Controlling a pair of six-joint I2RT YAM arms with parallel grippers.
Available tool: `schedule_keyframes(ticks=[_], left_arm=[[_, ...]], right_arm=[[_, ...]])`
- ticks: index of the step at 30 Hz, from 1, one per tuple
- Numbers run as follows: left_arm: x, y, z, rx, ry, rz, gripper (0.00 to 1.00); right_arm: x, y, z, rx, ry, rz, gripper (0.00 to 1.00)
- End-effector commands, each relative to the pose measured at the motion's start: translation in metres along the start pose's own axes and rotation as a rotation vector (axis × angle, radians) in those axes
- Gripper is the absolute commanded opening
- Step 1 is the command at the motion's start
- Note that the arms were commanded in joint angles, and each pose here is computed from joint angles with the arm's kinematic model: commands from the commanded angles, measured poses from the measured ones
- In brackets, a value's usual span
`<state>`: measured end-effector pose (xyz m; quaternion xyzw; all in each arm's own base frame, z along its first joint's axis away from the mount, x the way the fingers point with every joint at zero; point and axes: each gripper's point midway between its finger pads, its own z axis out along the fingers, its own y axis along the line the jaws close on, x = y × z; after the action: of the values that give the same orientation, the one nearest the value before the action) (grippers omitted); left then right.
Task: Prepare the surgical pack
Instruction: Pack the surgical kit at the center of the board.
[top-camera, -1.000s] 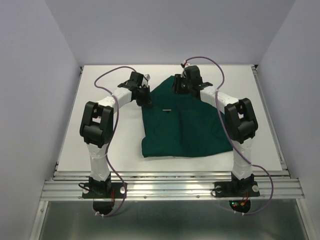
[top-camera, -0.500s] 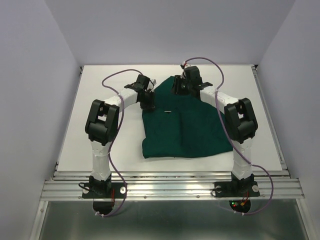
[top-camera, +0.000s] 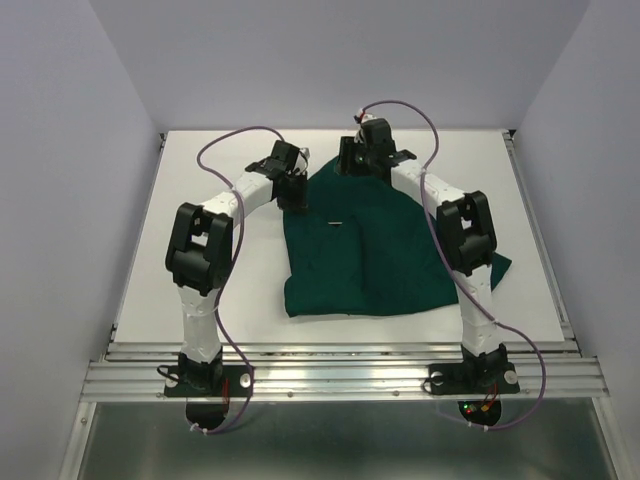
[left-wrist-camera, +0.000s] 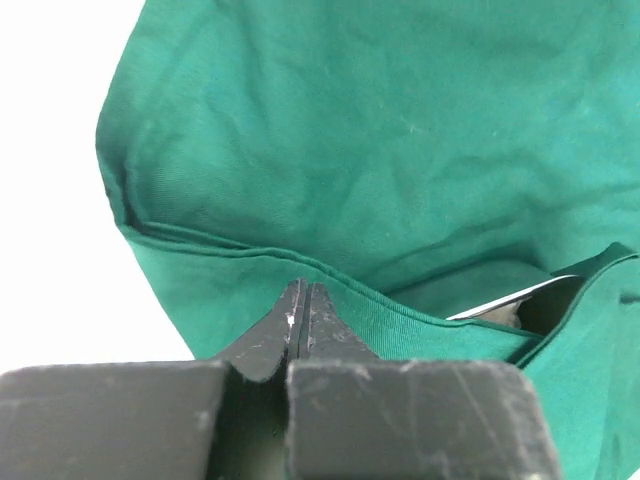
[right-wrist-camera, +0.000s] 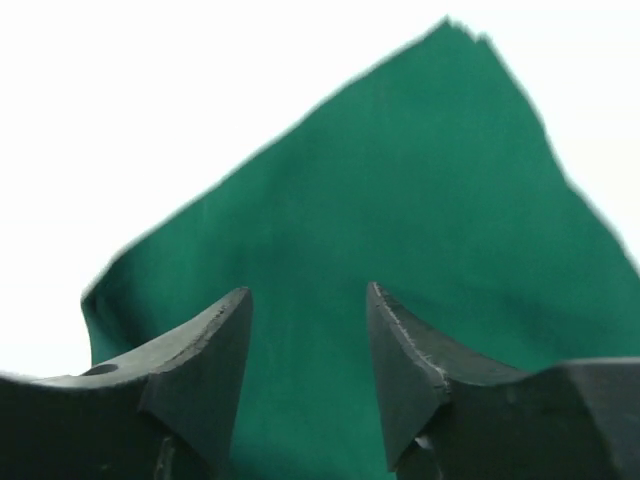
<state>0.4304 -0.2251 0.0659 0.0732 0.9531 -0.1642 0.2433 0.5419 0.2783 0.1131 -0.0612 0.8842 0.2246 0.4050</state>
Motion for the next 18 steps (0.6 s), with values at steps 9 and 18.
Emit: schedule_keyframes(ticks=[9,18], left_arm=[[-0.022,0.024,-0.023,-0.074,-0.098,-0.073,0.00],[-0.002,0.046,0.007,-0.145,-0.009,-0.090,0.00]], right_arm=[[-0.053,-0.052,0.053,0.228,-0.127,-0.177,0.75],[-0.043,-0.067,0.086,0.250,-0.141,-0.242,0.79]])
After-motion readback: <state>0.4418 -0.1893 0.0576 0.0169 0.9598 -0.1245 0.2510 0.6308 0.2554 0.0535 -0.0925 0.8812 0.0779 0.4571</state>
